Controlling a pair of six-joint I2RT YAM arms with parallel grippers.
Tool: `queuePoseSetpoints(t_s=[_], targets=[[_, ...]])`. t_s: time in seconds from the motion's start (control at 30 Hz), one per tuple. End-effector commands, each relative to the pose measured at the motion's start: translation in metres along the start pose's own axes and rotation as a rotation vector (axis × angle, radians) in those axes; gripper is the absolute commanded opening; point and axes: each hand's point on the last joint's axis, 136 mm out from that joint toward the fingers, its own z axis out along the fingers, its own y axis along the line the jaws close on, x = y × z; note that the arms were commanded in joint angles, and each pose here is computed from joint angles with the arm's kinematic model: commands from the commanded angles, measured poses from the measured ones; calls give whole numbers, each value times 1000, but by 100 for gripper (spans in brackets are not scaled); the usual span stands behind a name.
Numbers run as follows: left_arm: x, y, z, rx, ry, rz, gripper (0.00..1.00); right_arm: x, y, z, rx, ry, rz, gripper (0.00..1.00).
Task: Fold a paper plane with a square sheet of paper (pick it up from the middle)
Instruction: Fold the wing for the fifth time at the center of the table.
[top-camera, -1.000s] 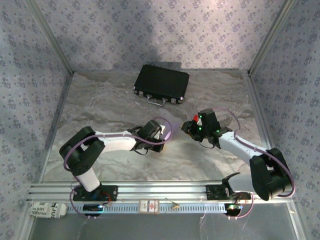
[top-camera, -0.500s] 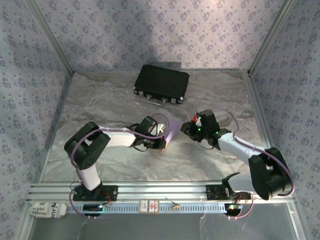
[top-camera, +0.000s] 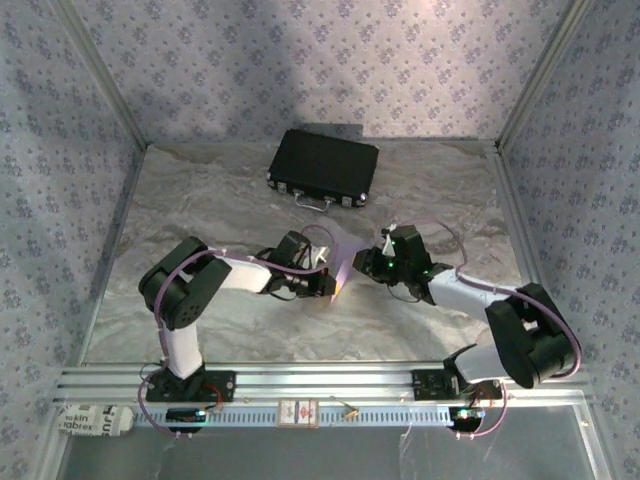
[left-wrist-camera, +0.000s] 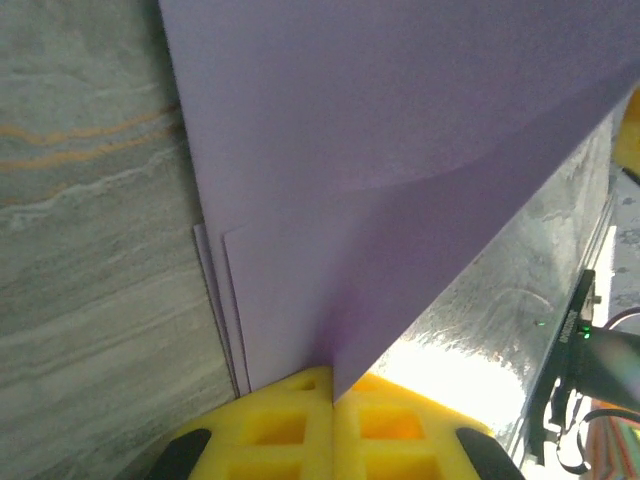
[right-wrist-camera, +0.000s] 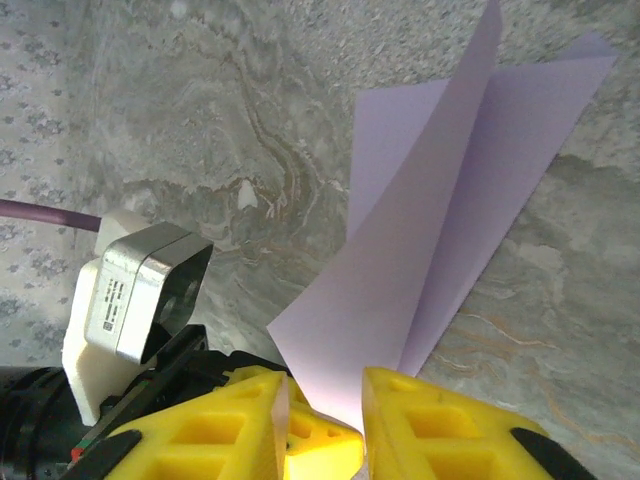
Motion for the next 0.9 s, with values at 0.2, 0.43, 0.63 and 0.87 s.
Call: queuePoseSetpoints(t_s=[0.2, 0.43, 0.63, 0.87], targets=[[8, -2, 10, 85, 29, -76, 0, 10, 11, 16, -94, 59, -20, 18], [11, -1, 14, 121, 43, -120, 0, 10, 15, 23, -104, 78, -31, 15], [12, 1, 14, 131, 41, -150, 0, 10, 12, 31, -101, 86, -21, 14], [18, 5, 15, 132, 53, -181, 0, 5, 10, 38, -93, 86, -15, 14]])
